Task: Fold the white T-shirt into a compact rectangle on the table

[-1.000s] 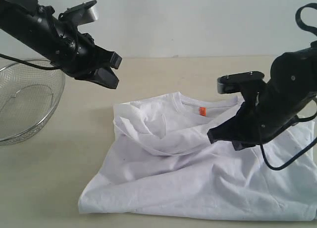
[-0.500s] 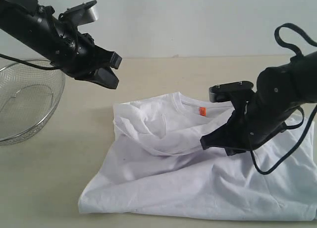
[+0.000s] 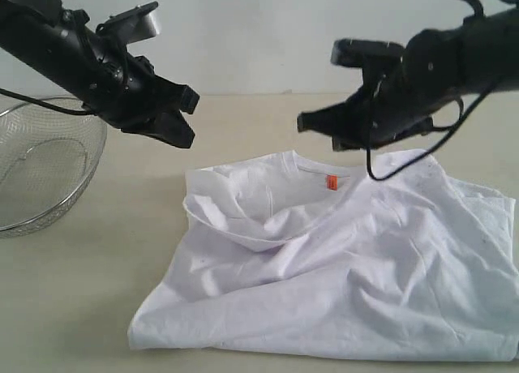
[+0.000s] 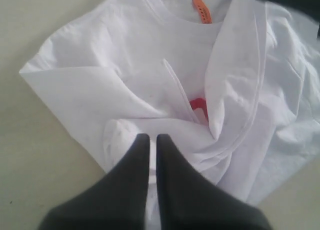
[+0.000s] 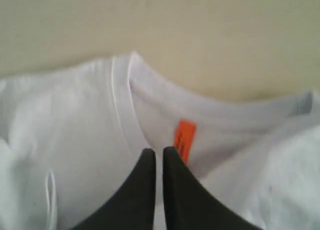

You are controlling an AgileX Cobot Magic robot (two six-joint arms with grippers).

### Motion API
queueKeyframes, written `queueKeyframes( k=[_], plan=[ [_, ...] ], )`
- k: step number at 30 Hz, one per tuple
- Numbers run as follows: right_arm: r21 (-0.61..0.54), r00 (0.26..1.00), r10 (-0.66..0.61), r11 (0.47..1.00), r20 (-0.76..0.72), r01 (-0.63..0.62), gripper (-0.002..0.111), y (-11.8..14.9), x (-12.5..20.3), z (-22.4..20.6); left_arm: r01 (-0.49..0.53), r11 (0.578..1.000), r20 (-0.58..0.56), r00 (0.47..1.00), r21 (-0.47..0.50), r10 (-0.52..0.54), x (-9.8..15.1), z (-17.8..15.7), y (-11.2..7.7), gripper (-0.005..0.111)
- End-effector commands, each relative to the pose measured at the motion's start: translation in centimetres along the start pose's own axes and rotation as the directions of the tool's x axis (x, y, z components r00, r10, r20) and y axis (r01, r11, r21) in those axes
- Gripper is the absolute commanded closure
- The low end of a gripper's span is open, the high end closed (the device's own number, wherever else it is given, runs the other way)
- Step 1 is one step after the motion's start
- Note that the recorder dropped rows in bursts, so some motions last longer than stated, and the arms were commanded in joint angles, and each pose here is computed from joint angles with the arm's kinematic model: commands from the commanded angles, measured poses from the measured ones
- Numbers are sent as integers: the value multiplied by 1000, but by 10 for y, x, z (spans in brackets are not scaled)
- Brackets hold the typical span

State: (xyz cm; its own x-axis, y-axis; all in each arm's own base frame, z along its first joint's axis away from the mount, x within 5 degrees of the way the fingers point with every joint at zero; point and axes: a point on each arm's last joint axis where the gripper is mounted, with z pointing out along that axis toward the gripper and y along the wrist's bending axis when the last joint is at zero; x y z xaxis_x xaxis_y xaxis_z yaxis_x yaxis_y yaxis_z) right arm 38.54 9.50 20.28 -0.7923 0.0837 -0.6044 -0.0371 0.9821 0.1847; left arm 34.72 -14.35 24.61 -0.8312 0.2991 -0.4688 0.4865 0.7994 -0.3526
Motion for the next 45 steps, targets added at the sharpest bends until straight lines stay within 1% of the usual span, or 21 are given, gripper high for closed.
queueKeyframes(
  k=[1,5,7,8,13,17,19,20,22,25,27,33,35,36,37,38,39,40,42,44,45],
  plan=[
    [16,999,40,999,-21,-40,108,-3,-28,-7,12,999,-34,999,31,-11,2,-4,-4,102],
    [22,995,-24,999,-100,26,108,-3,-24,-13,-3,999,-39,999,37,4,3,-12,-9,102],
    [28,982,-59,997,-177,65,108,-6,-13,-17,-25,999,-39,999,40,27,4,-22,-13,102],
    [28,980,-66,997,-187,73,108,-7,-8,-20,-44,998,-41,998,36,45,5,-27,-16,102],
    [21,963,-81,996,-256,90,108,-18,44,-30,-113,994,-67,991,0,113,10,-46,-21,102],
    [3,951,-63,998,-303,68,108,-24,79,-37,-123,992,-87,988,12,124,14,-48,-22,102],
    [-28,934,-93,996,-345,89,108,-20,94,-37,-117,993,-79,990,5,117,15,-45,-21,102],
    [-44,933,-111,994,-343,102,108,-16,98,-35,-113,994,-67,991,-2,112,15,-44,-20,102],
    [-86,933,-149,988,-326,128,108,-3,104,-30,-87,996,-40,995,-1,87,16,-39,-18,102],
    [-132,921,-204,977,-332,169,108,17,107,-22,-76,997,-37,996,6,76,20,-35,-17,102],
    [-136,914,-211,975,-347,173,108,21,109,-15,-71,997,-47,996,7,71,23,-32,-16,102],
    [-123,948,-172,982,-267,143,108,23,101,-5,-62,998,-62,996,10,62,28,-29,-15,102],
    [-129,966,-152,983,-209,126,108,28,86,-6,-52,998,-55,997,19,53,27,-29,-16,102],
    [-138,978,-137,984,-156,116,108,35,69,-5,-43,999,-56,997,32,44,27,-29,-17,102],
    [-142,980,-137,983,-141,117,108,37,62,-2,-38,999,-57,998,39,40,27,-29,-18,102],
    [-144,991,-98,986,-92,84,108,42,39,7,-28,998,-68,997,63,32,29,-30,-21,102],
    [-147,994,-69,988,-84,56,108,45,29,12,-23,997,-69,997,72,28,29,-31,-22,102],
    [-159,995,-44,987,-87,30,108,49,6,21,-13,995,-75,997,97,20,30,-34,-26,102],
    [-177,991,-79,982,-106,59,108,55,-16,23,-18,992,-100,995,127,30,33,-41,-32,102],
    [-185,990,-108,979,-95,89,108,57,-23,17,-36,990,-98,994,137,50,36,-52,-38,102],
    [-193,985,-132,975,-115,108,108,58,-23,11,-50,988,-101,993,143,64,37,-58,-41,102]
  ],
)
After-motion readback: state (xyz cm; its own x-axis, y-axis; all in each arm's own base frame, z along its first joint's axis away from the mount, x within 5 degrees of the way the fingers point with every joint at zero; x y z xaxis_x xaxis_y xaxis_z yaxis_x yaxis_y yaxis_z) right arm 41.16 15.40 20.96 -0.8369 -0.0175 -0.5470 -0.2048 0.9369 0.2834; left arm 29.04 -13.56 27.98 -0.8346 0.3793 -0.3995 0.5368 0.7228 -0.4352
